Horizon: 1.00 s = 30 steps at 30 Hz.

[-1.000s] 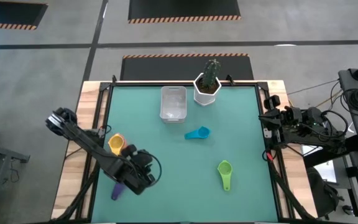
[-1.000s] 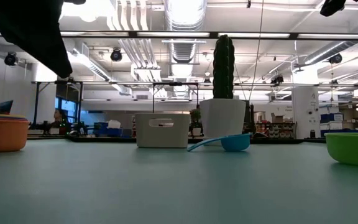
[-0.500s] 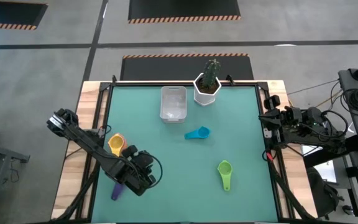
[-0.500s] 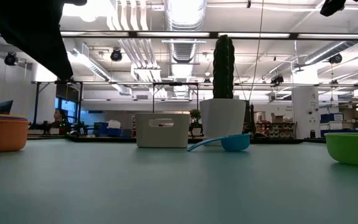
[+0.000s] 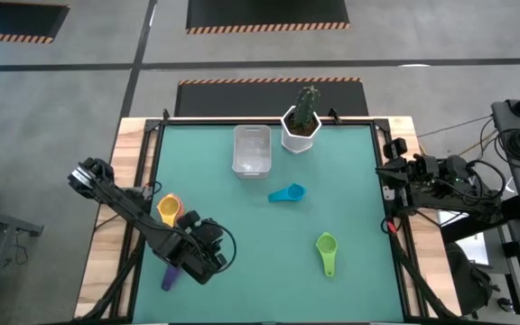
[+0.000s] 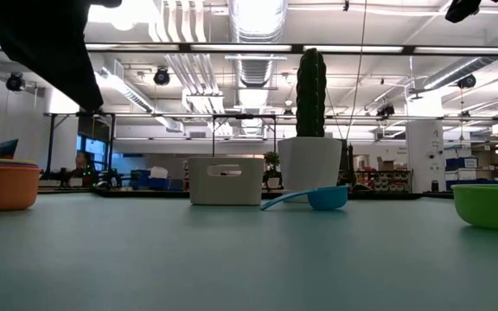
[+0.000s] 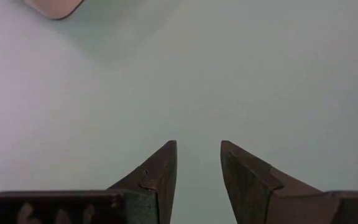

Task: Nest measuring cups in basket
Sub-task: Stack the green measuring cup on top of the yellow measuring cup

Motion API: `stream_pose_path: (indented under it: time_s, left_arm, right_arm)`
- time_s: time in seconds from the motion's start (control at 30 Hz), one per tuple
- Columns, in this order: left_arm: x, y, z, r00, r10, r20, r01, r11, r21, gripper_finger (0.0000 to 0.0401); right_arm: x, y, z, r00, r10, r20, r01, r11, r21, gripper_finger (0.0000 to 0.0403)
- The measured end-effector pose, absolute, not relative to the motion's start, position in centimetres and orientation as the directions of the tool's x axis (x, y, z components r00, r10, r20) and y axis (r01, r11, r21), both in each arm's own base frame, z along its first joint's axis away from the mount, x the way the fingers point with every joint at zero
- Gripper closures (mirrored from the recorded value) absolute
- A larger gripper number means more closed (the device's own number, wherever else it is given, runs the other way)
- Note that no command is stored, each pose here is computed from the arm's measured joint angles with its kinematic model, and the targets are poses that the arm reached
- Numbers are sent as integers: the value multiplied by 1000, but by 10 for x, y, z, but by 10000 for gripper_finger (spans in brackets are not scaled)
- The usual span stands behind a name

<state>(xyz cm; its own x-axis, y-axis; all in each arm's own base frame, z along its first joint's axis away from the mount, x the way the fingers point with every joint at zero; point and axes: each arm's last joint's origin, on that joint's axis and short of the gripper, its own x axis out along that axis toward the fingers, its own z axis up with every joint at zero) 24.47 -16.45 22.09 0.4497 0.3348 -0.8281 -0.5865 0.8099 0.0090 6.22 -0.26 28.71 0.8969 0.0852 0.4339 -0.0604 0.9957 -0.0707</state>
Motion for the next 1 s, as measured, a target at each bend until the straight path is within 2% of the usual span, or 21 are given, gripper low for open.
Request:
stream_pose_path:
  time_s: [0.73, 0.9, 1.0]
  left_arm:
    - [245, -164, 220, 456, 350, -818, -586, 810, 19, 294]
    - [247, -166, 221, 476, 335, -813, -537, 843, 33, 306]
    - [254, -171, 224, 540, 291, -790, -433, 900, 36, 327]
  right_arm:
    - [62, -3, 287, 897, 85, 434, -60, 996, -71, 385]
    - [62, -3, 287, 897, 85, 434, -60, 996, -71, 385]
    - [62, -3, 287, 897, 85, 434, -61, 996, -69, 385]
